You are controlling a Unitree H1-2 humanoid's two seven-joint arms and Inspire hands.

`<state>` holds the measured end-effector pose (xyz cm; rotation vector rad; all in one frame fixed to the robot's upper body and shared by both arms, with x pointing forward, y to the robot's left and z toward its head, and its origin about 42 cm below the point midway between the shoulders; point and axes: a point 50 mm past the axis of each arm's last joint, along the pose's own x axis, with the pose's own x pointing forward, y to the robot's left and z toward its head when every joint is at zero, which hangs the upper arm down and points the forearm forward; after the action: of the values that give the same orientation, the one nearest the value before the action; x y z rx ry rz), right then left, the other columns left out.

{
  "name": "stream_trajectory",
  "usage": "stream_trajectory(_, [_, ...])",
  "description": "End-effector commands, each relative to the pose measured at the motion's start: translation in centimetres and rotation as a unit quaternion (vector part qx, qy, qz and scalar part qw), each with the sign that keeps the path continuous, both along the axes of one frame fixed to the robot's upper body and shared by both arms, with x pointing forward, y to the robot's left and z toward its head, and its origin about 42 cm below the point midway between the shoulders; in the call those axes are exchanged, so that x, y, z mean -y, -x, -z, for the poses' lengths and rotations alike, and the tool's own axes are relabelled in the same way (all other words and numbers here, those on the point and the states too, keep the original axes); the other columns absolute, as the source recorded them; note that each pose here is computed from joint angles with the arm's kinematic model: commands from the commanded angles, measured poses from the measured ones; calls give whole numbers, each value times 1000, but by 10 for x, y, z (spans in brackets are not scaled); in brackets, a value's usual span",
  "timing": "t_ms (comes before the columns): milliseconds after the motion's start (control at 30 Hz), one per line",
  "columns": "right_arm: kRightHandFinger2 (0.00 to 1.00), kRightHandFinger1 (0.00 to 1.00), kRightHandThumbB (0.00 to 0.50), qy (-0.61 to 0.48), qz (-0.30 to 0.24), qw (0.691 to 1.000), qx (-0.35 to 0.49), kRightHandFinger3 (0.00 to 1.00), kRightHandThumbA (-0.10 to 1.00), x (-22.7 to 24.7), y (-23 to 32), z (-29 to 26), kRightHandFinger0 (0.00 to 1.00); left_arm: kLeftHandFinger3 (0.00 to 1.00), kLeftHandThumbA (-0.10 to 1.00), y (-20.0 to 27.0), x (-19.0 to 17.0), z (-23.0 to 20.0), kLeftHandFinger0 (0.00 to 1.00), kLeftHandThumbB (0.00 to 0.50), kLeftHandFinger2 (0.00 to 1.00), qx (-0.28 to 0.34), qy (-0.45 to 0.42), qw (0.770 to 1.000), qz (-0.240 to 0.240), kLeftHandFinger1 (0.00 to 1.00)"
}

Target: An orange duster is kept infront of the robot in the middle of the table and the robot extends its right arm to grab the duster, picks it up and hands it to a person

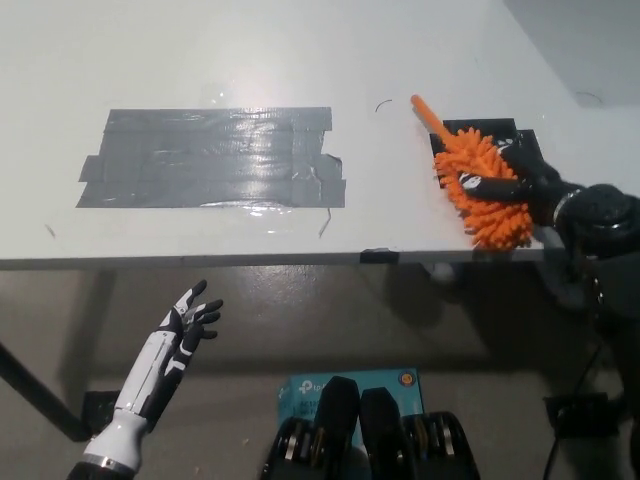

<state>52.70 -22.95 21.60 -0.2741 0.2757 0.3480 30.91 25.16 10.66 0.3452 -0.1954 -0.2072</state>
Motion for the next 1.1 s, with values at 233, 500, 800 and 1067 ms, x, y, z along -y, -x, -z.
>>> stream_trajectory(233, [848,346,146,-392,-203,896,52,1000,-100,-44,45,-76,0,1000,1000,-8,-5,-18,800,112,866,44,-12,999,15,853])
stream_trajectory(500, [705,253,133,-436,-202,876,48,965,-100,-68,68,-64,0,1000,1000,-9,-4,-19,796,87,865,49,-13,999,17,843])
stream_trajectory(800, [661,269,123,-465,-198,862,33,904,-100,-77,73,-50,0,1000,987,-11,-4,-20,802,88,865,48,-9,999,17,849])
stream_trajectory(1067, [668,275,104,-467,-203,860,27,942,-100,-83,77,-51,0,1000,991,-10,-4,-21,801,98,863,49,-12,999,16,846])
